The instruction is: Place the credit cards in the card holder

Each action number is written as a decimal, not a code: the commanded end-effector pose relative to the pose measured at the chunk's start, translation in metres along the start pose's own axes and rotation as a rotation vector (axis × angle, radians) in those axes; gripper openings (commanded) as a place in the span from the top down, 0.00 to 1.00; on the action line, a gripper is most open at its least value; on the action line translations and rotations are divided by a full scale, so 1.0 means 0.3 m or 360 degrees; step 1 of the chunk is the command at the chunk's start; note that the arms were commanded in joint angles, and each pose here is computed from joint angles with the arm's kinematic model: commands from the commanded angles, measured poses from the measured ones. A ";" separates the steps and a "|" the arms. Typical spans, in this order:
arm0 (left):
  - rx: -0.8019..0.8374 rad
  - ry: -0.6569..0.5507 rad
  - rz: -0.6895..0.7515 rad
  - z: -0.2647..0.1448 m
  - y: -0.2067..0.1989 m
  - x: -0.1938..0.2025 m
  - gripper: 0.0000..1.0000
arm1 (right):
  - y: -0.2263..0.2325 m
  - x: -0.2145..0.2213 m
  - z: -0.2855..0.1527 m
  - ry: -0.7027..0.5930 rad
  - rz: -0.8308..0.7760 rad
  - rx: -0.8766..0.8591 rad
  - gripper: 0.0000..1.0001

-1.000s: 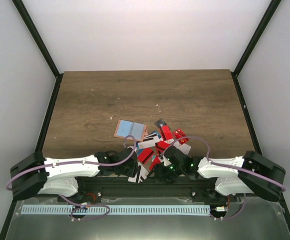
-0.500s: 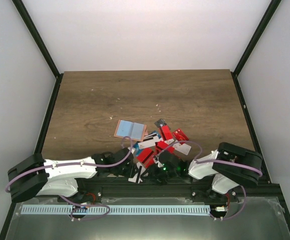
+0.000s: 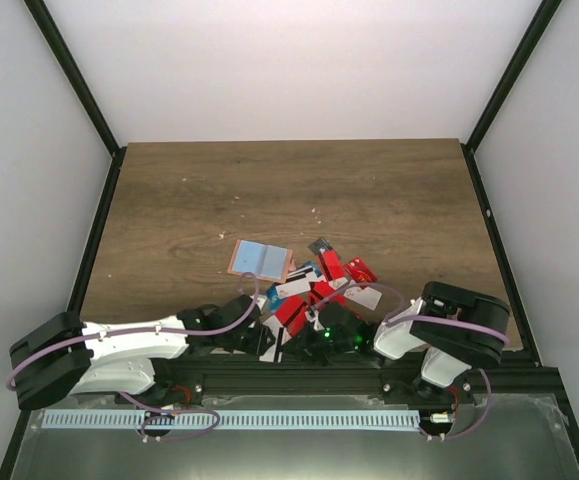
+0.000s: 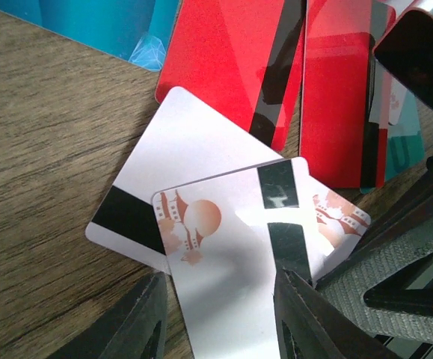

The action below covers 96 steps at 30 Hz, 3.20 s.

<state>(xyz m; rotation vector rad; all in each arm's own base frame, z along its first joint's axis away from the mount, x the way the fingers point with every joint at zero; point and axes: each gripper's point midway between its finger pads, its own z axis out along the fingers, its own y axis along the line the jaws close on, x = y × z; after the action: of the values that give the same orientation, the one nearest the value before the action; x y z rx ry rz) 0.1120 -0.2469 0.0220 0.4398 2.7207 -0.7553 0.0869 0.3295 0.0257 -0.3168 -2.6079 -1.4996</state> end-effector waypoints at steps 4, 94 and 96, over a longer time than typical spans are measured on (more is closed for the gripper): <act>-0.0104 0.0034 -0.0034 0.003 0.073 0.021 0.60 | -0.072 -0.023 -0.043 -0.0115 0.0000 0.0168 0.99; 0.1270 -0.0552 0.0010 -0.354 -0.348 -0.368 0.96 | 0.500 -0.189 -0.510 -0.0616 -0.1118 -0.0674 0.87; 0.1268 -0.0553 0.0003 -0.353 -0.342 -0.371 0.96 | 0.502 -0.189 -0.502 -0.0596 -0.1120 -0.0680 0.91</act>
<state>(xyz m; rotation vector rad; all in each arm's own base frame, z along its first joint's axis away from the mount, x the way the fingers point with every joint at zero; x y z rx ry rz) 0.1528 -0.2968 0.1767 0.3902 2.0807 -1.7003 0.1774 0.2584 0.1865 0.2573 -2.8942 -2.2999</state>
